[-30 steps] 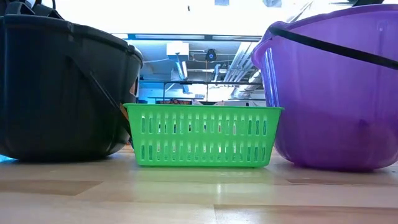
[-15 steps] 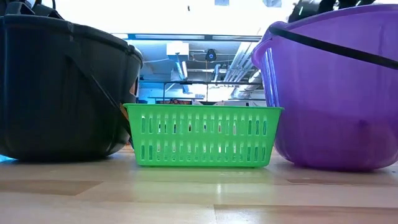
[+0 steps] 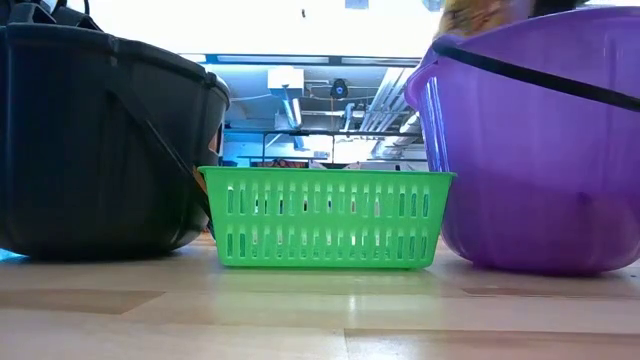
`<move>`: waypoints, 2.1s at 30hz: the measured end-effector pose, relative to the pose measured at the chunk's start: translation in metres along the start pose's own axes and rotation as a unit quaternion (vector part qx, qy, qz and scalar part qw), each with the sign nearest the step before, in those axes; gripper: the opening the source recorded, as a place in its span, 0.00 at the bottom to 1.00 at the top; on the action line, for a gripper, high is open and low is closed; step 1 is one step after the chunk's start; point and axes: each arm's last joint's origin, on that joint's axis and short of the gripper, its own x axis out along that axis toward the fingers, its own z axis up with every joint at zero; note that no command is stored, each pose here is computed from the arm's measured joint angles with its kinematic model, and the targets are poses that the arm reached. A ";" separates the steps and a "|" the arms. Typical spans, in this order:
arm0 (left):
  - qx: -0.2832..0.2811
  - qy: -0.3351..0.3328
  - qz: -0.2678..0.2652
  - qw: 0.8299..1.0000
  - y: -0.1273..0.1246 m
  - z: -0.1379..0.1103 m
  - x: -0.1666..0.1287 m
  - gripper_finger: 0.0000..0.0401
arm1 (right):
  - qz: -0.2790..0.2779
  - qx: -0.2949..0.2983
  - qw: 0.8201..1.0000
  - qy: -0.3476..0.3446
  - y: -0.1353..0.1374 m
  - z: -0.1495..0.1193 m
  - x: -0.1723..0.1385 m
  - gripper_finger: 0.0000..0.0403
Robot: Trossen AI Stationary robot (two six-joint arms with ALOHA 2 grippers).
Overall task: Sort candy by brand, put in halloween buckets
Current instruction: Put the yellow candy into the violet bucket
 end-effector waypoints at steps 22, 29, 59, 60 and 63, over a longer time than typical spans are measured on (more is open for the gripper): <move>0.000 0.000 0.000 1.000 0.000 0.000 0.000 0.00 | 0.004 -0.057 0.996 0.074 0.020 0.007 0.025 0.50; 0.000 0.000 0.000 1.000 0.000 0.000 0.000 0.00 | -0.238 -0.070 0.964 -0.092 0.004 0.089 -0.032 0.52; 0.000 0.000 0.000 1.000 0.000 0.000 0.000 0.00 | -0.185 -0.027 0.961 -0.206 -0.106 0.231 0.032 0.52; 0.000 0.000 0.000 1.000 0.000 0.000 0.000 0.00 | -0.174 -0.025 0.964 -0.199 -0.103 0.235 0.045 0.52; 0.000 0.000 0.000 1.000 0.000 0.000 0.000 0.00 | -0.149 -0.032 0.971 -0.184 -0.090 0.248 0.083 0.52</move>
